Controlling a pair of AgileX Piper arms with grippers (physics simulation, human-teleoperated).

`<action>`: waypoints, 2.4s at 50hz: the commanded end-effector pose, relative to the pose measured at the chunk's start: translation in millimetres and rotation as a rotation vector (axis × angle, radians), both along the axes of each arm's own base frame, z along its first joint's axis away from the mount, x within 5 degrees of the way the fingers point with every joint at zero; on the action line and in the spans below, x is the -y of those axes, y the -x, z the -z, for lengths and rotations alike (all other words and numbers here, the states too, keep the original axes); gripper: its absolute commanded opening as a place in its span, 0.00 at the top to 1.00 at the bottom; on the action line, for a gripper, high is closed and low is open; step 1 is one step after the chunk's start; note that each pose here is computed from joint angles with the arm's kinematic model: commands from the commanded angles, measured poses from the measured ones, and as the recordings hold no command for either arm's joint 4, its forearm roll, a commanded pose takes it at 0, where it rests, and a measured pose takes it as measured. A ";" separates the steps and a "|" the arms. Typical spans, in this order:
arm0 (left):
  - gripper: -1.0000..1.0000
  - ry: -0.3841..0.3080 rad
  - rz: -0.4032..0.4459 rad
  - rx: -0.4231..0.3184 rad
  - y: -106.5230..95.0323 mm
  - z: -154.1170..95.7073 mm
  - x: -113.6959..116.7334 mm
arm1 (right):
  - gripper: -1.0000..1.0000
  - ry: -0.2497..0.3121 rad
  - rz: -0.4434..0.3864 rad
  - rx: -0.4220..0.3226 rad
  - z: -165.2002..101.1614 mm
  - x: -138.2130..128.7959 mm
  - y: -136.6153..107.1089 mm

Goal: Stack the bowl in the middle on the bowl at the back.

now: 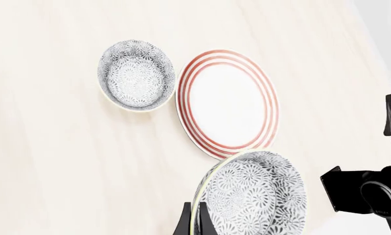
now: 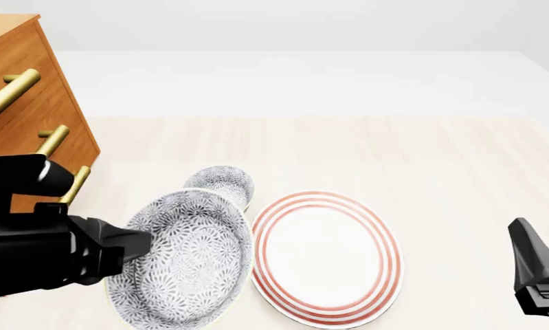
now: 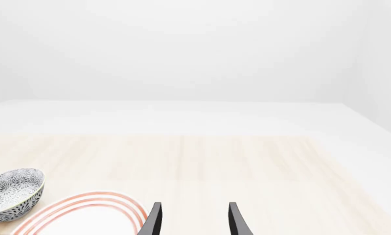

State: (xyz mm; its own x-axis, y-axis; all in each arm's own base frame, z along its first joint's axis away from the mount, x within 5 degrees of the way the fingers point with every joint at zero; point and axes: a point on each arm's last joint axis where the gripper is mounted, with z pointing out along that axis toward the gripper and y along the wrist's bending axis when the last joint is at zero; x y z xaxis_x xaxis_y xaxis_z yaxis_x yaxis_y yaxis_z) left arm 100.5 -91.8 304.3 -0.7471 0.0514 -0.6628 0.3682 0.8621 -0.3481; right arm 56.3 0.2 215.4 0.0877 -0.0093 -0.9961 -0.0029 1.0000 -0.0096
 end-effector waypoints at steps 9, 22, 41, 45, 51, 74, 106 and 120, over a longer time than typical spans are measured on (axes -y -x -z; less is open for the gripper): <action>1.00 0.041 0.093 -0.045 28.6 -3.8 -3.8 | 0.00 0.007 -0.003 0.004 -0.5 -0.2 0.5; 1.00 0.038 0.130 -0.081 36.6 9.4 -3.1 | 0.00 0.008 -0.003 0.005 -0.6 -0.2 0.6; 1.00 -0.001 0.145 -0.148 45.9 45.6 -7.9 | 0.00 0.010 -0.004 0.006 -0.7 -0.3 0.6; 1.00 -0.003 0.145 -0.159 47.2 50.3 -8.3 | 0.00 0.010 -0.004 0.006 -0.9 -0.2 0.6; 1.00 -0.010 0.141 -0.174 48.8 57.6 -10.0 | 0.00 0.010 -0.004 0.006 -0.9 -0.3 0.6; 0.00 -0.021 0.129 -0.170 48.4 56.7 -13.5 | 0.00 0.011 -0.004 0.006 -1.2 -0.3 0.7; 0.00 0.072 0.015 0.069 75.6 -37.1 -68.2 | 0.00 -0.061 0.025 0.042 -47.4 1.4 13.1; 0.00 0.129 -0.084 0.143 107.1 -49.2 -96.9 | 0.00 -0.061 0.030 0.055 -85.3 1.1 30.9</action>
State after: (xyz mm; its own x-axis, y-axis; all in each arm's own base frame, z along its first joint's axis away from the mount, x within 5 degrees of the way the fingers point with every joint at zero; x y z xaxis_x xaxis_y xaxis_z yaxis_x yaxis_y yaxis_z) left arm 15.2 -13.5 343.4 -0.6883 -0.0243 -0.7250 0.3831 0.8365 -0.3918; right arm 38.0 -1.1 275.9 0.1303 0.0453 -0.9904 0.0224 0.9986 0.0487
